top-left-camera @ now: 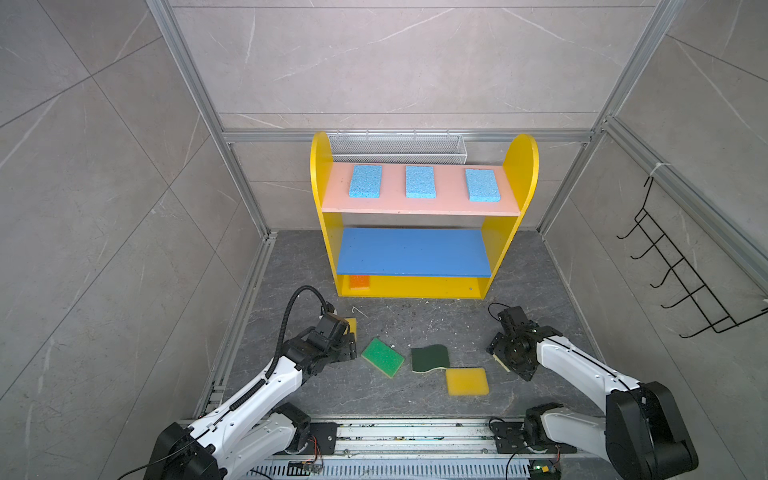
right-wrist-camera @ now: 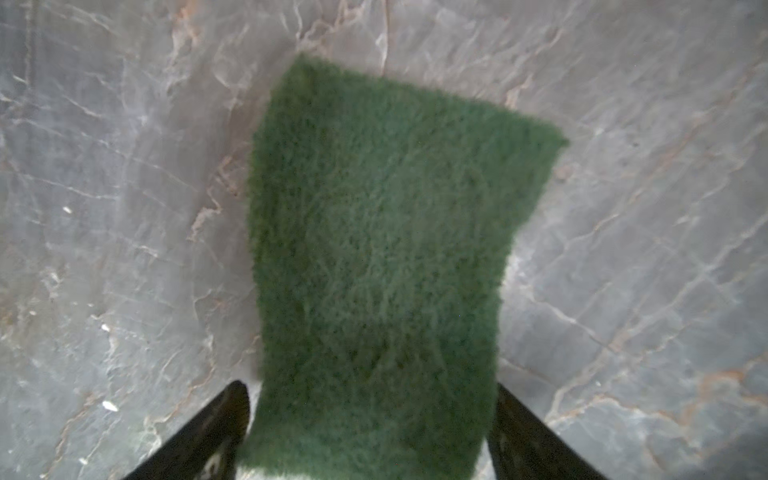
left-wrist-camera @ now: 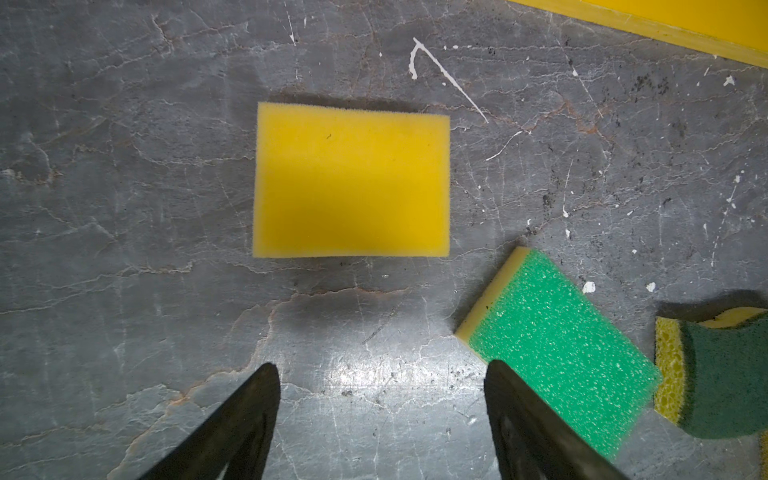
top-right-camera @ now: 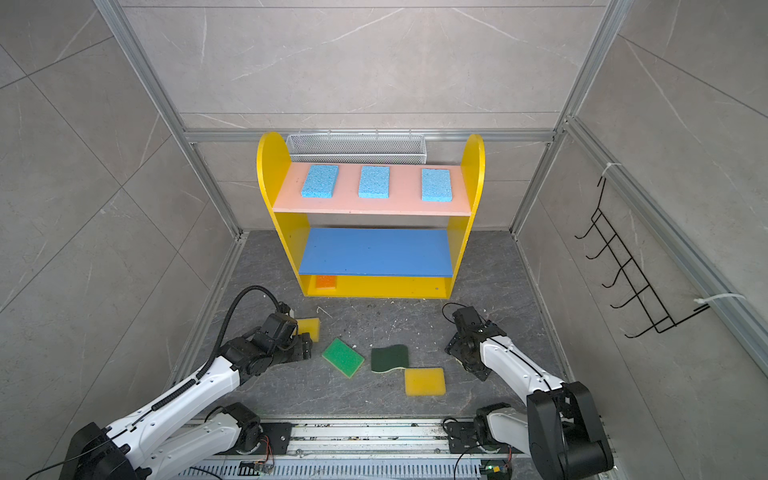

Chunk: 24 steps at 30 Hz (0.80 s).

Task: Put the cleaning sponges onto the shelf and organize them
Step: 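Close the right gripper on the dark-green scrub sponge and lift it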

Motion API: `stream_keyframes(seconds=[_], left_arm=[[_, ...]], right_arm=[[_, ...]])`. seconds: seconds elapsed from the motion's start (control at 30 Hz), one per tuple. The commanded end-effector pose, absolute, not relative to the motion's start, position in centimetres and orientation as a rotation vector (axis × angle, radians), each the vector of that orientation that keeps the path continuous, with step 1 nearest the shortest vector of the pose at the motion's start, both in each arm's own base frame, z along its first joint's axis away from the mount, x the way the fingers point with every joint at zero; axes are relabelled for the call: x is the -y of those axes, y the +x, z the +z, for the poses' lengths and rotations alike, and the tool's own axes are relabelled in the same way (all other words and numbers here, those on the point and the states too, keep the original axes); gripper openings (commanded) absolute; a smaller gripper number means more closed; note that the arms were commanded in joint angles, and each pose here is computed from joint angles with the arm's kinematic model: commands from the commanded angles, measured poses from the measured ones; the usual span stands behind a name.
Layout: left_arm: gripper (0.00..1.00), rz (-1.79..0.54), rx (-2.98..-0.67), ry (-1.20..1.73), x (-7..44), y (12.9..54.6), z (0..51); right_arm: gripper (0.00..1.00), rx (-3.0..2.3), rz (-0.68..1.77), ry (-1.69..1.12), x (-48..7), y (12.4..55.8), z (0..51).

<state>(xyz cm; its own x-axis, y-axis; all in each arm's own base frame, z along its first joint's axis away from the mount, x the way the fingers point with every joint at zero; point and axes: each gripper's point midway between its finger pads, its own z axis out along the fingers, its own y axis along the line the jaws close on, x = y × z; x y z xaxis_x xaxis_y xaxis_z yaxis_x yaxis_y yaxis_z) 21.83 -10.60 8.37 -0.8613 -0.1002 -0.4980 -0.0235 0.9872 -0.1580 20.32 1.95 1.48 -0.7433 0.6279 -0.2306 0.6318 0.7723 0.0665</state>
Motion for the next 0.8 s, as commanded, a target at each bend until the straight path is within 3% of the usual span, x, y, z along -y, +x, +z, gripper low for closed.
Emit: stream_keyframes(seconds=[0.0, 0.33, 0.77], left_arm=[[0.8, -0.228, -2.552, -0.071, 11.2, 22.8, 9.9], [0.8, -0.247, -2.538, -0.096, 11.0, 22.4, 10.2], [0.8, -0.259, -2.512, -0.119, 10.8, 22.4, 11.2]], right_arm=[[0.83, -2.737, -0.036, 0.975, -1.7, 19.8, 1.0], [0.59, -2.766, 0.011, 0.902, -2.3, 19.5, 0.5], [0.56, -2.77, 0.198, 0.646, -4.7, 20.3, 3.3]])
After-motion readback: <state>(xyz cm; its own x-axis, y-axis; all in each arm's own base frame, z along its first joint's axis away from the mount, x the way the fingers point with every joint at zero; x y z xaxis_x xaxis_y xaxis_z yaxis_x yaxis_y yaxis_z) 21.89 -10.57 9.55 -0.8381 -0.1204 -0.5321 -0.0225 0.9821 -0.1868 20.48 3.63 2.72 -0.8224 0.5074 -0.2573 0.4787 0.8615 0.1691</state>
